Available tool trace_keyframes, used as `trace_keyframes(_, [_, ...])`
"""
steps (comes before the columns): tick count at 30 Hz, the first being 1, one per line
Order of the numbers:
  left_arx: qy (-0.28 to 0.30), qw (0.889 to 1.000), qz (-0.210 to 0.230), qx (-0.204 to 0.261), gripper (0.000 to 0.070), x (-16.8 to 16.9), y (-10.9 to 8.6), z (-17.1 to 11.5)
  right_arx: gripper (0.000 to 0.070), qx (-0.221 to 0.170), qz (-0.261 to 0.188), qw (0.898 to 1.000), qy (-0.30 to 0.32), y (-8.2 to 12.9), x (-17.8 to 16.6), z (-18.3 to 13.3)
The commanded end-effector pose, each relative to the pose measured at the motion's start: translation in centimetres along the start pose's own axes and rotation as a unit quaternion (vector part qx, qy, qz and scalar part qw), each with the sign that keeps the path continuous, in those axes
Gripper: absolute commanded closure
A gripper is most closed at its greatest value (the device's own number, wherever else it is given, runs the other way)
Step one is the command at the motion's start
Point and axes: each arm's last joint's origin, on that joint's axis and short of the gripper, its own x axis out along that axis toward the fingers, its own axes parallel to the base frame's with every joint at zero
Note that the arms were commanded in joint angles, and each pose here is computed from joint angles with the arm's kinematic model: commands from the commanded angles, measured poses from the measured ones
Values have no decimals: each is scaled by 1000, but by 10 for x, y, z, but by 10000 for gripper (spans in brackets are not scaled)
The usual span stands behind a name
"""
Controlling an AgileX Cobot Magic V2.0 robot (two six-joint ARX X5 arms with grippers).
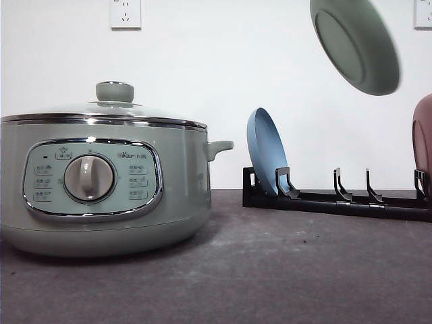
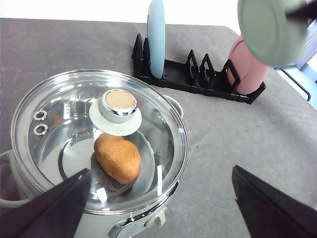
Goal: Transfer potato from steamer to green plate
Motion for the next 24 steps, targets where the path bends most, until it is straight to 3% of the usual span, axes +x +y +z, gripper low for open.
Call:
trace_keyframes(1, [-10,1000,-3,13,115,-3,-2,6,697,-48,-3,999,25,12,0,-1])
trace_keyframes(9, [-10,1000,-3,13,115,-3,-2,6,697,-147,-20,977,155,66,28,-43])
trace_keyframes(14, [-9,1000,-3,13,115,-3,-2,6,697,-205,-26,956,209,101,53,-81])
trace_keyframes(18, [-10,1000,-3,13,115,-3,-2,6,697,-241,-31,941,235,120,68,-110])
trace_keyframes(24, [-9,1000,-3,13,115,-3,-2,6,697,-272,-14,932,240,140,87,-145])
